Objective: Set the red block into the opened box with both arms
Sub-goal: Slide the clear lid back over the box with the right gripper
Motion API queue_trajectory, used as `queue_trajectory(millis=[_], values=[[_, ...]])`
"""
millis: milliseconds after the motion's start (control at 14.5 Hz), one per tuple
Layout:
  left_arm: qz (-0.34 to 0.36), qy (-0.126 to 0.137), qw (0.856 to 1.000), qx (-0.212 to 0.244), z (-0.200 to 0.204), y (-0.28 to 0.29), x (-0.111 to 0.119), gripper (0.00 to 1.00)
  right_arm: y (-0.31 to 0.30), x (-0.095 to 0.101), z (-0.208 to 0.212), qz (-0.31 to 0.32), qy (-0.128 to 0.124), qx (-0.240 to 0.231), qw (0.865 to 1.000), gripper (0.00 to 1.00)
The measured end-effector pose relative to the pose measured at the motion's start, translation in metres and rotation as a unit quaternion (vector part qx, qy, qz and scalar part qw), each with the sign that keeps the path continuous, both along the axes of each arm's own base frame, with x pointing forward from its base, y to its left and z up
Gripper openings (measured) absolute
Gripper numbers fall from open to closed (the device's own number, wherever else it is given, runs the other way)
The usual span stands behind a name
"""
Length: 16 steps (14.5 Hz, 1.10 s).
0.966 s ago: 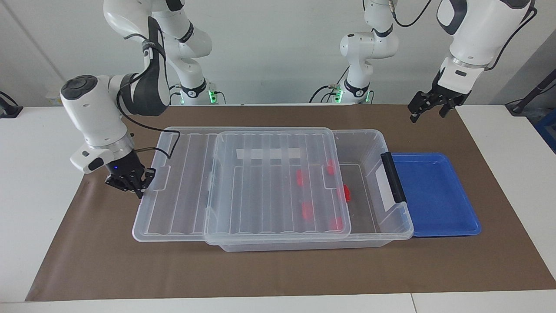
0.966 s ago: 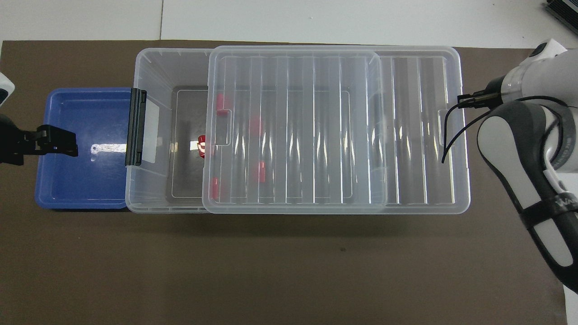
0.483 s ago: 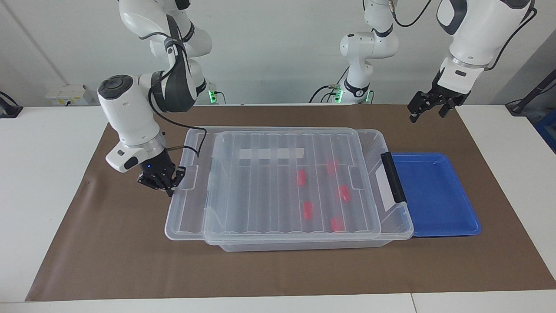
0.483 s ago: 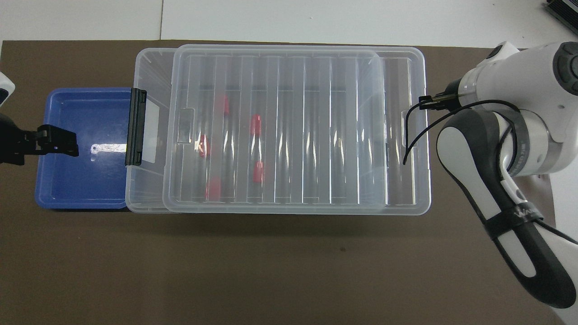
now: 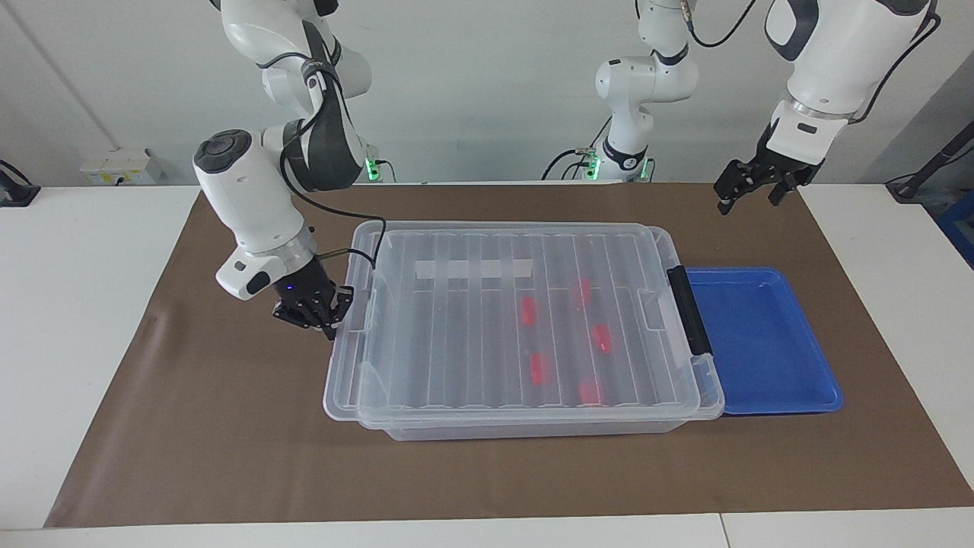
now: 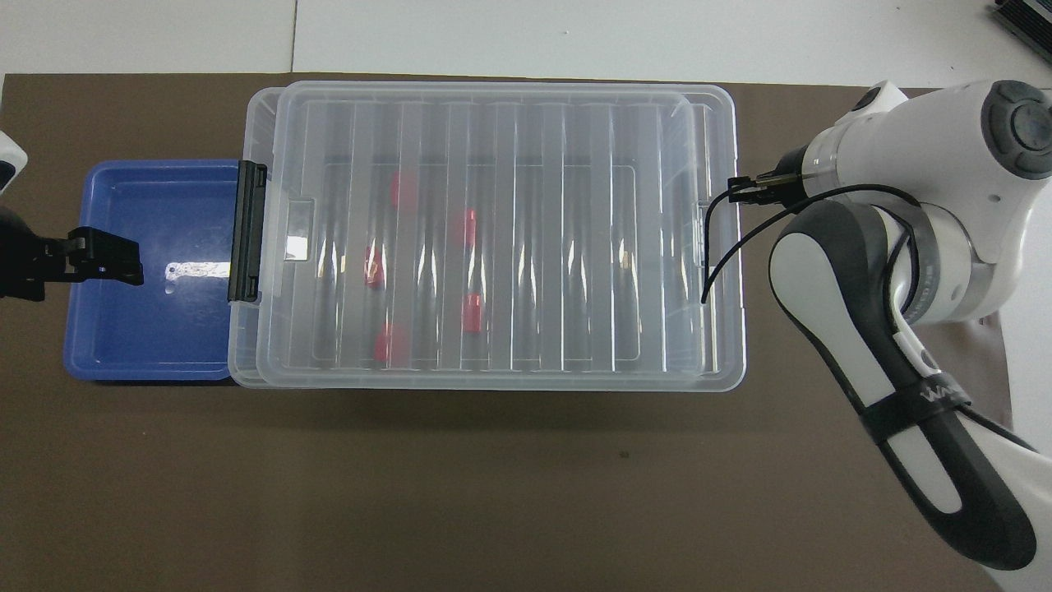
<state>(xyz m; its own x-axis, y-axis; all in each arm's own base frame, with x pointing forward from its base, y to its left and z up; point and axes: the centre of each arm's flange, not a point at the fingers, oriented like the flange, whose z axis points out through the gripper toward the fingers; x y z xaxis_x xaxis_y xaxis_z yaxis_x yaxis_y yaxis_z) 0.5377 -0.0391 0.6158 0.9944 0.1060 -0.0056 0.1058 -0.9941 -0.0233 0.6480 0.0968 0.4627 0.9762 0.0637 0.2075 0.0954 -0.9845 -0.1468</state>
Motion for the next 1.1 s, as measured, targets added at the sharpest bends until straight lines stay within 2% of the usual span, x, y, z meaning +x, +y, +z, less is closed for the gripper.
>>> queue_trajectory(millis=[414,621,1103], values=[[0.0,0.0,1.0,0.0,0.0,0.0,0.0,1.0,0.003,-0.002,-0.006,0.0,0.007,0.005,1.0,0.01],[0.0,0.0,1.0,0.0,0.0,0.0,0.0,1.0,0.005,-0.004,-0.009,-0.012,0.014,0.031,0.999,0.01],[0.0,0.0,1.0,0.0,0.0,0.0,0.0,1.0,0.007,-0.004,-0.011,-0.021,0.019,0.053,0.998,0.01]])
